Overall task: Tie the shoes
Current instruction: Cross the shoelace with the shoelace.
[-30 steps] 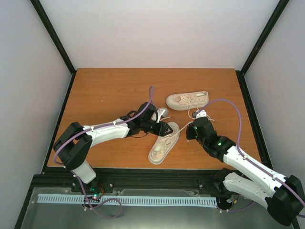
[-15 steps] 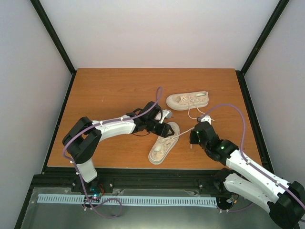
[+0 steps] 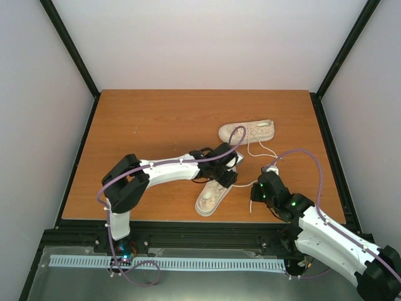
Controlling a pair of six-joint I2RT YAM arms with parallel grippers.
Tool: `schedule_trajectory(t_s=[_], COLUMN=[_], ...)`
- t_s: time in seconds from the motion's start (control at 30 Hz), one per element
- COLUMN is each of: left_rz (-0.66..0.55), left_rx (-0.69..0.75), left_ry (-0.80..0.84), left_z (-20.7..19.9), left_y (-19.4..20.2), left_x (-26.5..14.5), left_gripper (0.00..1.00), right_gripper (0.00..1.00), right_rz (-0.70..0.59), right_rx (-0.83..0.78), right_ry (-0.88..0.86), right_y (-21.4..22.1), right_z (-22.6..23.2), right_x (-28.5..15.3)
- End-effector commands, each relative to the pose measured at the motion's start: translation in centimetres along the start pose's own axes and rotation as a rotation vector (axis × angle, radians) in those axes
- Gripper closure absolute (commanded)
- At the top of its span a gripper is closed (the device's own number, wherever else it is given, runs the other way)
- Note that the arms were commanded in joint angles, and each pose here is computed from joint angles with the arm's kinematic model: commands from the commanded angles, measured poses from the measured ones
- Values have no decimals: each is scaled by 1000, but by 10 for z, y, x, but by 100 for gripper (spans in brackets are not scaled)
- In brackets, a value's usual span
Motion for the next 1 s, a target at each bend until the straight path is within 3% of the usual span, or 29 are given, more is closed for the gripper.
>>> schedule_trajectory(t_s=[0.0, 0.4, 0.57, 0.97], left_rz=[42, 38, -47, -200], left_rx=[77, 202, 168, -2], left_ry=[-151, -408, -423, -254], left_z=[1, -2, -4, -14], left_y=[5, 11, 4, -6], left_x=[5, 18, 2, -32], left_gripper=[49, 49, 63, 99], right_gripper=[97, 97, 97, 97], right_rz=[-21, -33, -42, -90], right_rx=[26, 18, 11, -41], right_ry=[-15, -46, -54, -50], right_y=[5, 4, 3, -23], right_z=[-2, 0, 1, 14], right_x=[-2, -4, -5, -4])
Point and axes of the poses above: each gripper's point midway between its finger pads, its own x axis out along the fingers, its own z axis along the line the jaws close on, y = z × x, the point moved 5 cm from there along -x, back along the fingers, and after that the axes turned 6 degrees about -x, right-handed, at the moved point
